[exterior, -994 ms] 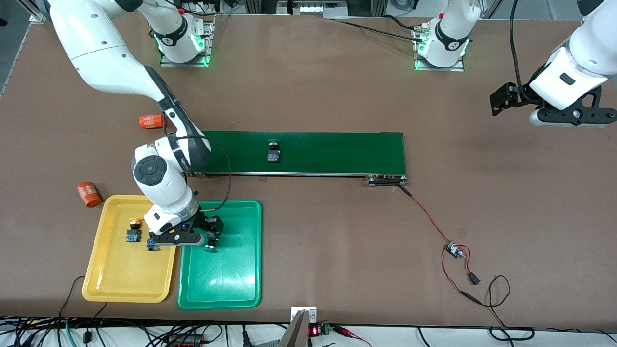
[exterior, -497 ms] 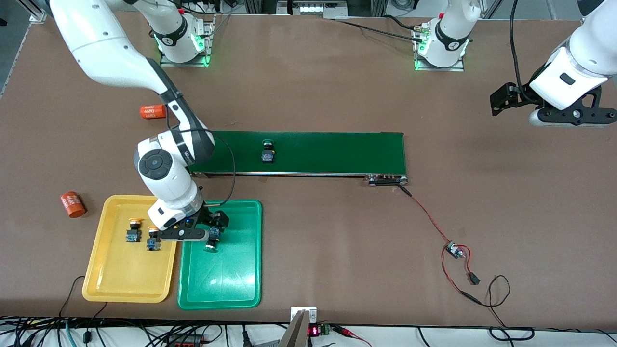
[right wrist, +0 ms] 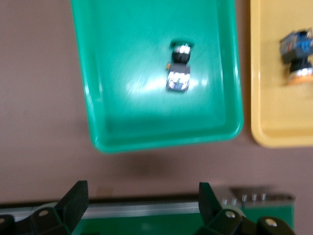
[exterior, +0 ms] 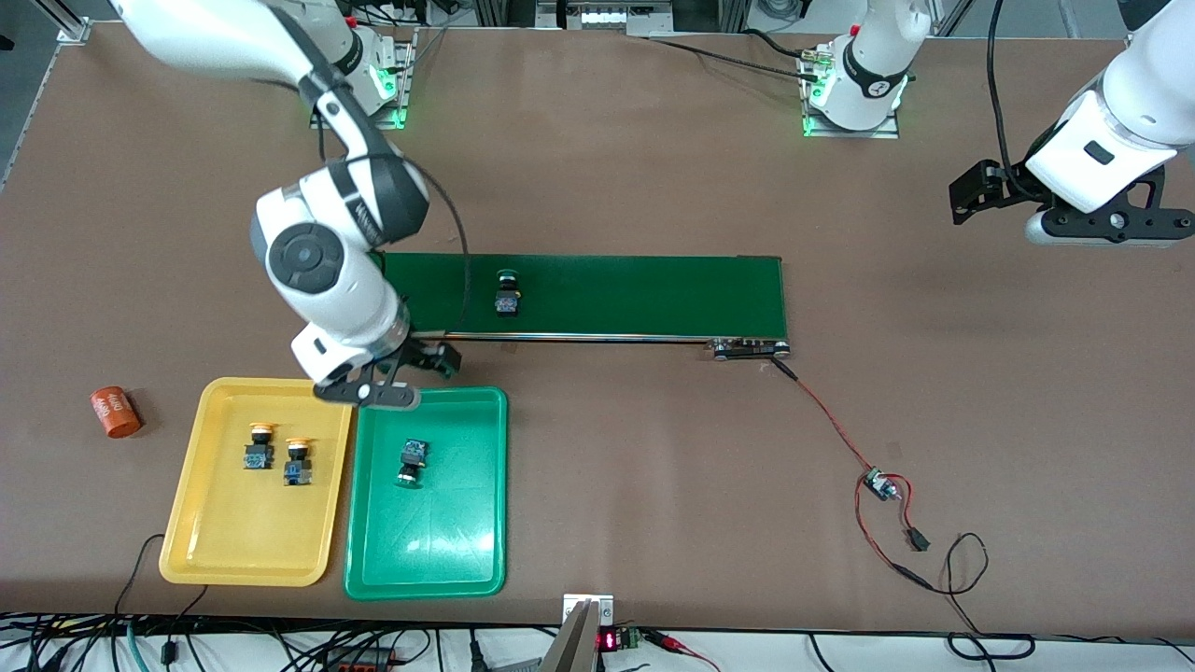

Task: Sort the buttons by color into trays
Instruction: 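Return the right gripper to the belt end and grasp the next green button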

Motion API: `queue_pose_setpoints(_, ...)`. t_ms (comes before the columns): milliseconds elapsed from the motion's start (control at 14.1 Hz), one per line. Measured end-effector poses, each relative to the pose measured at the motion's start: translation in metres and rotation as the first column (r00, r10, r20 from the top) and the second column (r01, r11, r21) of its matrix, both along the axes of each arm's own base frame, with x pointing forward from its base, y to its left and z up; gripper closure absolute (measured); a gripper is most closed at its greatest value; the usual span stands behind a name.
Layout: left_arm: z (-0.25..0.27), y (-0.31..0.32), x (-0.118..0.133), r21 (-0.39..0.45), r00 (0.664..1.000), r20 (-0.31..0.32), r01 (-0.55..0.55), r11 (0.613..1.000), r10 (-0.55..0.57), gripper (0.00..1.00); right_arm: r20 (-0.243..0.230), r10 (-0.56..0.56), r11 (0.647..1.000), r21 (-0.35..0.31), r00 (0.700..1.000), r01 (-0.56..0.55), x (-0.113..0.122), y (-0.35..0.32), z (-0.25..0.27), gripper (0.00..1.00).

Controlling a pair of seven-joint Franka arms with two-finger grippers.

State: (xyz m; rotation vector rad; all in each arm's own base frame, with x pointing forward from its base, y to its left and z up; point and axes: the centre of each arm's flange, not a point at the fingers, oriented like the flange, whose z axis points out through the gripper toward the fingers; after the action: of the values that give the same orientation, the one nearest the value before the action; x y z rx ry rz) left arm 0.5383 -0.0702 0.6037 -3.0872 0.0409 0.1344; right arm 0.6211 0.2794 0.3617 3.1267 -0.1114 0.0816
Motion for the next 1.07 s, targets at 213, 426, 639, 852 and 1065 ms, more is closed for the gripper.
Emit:
queue_pose_setpoints(213,0.0,0.0,0.0,0.0,1.0,0.0,0.0,1.0,0.0,0.0,-0.025,0.027,1.0,-0.011,0.999,-0.027,-0.037,0.023,-0.001,0.0)
queue_pose_setpoints(426,0.0,0.0,0.0,0.0,1.0,0.0,0.0,1.0,0.0,0.0,-0.046,0.025,1.0,-0.004,0.999,-0.025,-0.064,0.042,-0.019,0.0)
queue_pose_setpoints(639,0.0,0.0,0.0,0.0,1.0,0.0,0.0,1.0,0.0,0.0,-0.049,0.024,1.0,0.012,0.998,-0.024,-0.082,0.047,-0.047,0.0)
queue_pose_setpoints(852,0.0,0.0,0.0,0.0,1.0,0.0,0.0,1.0,0.0,0.0,-0.054,0.025,1.0,0.016,0.998,-0.024,-0.091,0.046,-0.062,0.0)
queue_pose_setpoints(1065,0.0,0.0,0.0,0.0,1.0,0.0,0.0,1.0,0.0,0.0,-0.066,0.027,1.0,0.01,0.997,-0.027,-0.096,0.045,-0.069,0.0)
